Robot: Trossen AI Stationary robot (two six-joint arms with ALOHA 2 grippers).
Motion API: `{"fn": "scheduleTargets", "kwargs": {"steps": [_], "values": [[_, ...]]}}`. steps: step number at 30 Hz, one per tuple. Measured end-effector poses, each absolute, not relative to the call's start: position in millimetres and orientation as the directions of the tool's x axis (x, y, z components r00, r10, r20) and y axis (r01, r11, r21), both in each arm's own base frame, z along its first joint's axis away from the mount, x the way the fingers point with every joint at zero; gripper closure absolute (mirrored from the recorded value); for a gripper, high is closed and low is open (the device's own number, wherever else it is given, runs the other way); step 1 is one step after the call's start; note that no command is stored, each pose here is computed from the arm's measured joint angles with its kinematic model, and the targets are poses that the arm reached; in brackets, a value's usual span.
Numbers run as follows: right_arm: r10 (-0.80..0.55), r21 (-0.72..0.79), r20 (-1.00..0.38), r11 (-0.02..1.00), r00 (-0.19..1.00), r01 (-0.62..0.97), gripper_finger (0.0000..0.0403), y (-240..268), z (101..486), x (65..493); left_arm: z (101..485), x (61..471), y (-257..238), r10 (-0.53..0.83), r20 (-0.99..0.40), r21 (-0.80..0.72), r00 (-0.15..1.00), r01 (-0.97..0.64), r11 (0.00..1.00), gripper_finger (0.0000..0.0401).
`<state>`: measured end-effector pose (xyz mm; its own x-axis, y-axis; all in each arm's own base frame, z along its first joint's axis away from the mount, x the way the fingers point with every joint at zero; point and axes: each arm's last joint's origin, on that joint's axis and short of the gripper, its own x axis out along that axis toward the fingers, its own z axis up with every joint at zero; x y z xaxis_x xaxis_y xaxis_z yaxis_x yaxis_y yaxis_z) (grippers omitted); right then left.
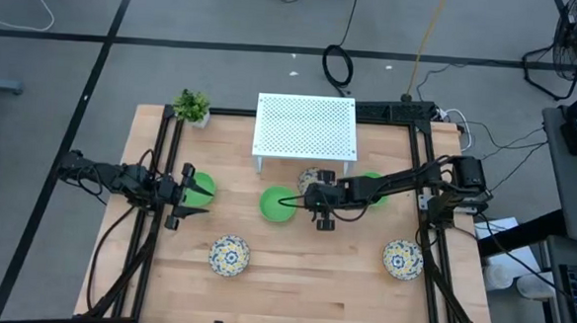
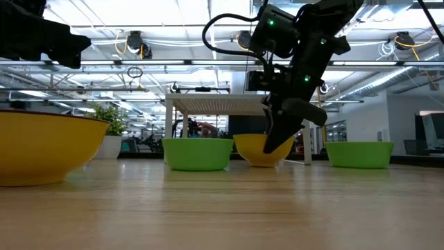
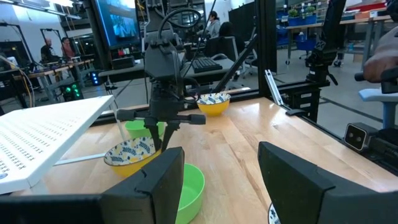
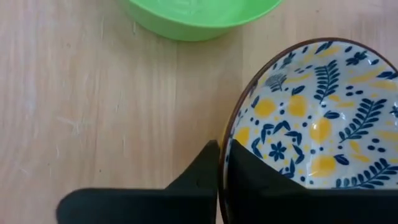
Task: Pick & Place Mini bowls
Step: Put the top blue and yellow patterned bowl on the shelf
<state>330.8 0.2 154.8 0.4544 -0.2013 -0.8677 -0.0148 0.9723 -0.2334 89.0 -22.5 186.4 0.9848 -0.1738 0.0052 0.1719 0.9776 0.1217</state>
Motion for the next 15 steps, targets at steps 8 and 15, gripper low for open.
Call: {"fn": "scheduleTargets", "kwargs": {"steps": [8, 15], "values": [[-0.197, -0.239, -0.868, 0.970, 0.457, -0.036, 0.0399, 2.1, 154.7, 330.9, 186.4, 88.9, -22.5, -0.174, 0.005, 0.122, 0.985, 0.172, 0.978, 0.0189], [-0.173, -0.233, -0.836, 0.971, 0.520, -0.052, 0.0400, 12.5, 174.8, 326.6, 186.4, 88.9, -22.5, -0.174, 0.005, 0.122, 0.985, 0.172, 0.978, 0.0189]]}}
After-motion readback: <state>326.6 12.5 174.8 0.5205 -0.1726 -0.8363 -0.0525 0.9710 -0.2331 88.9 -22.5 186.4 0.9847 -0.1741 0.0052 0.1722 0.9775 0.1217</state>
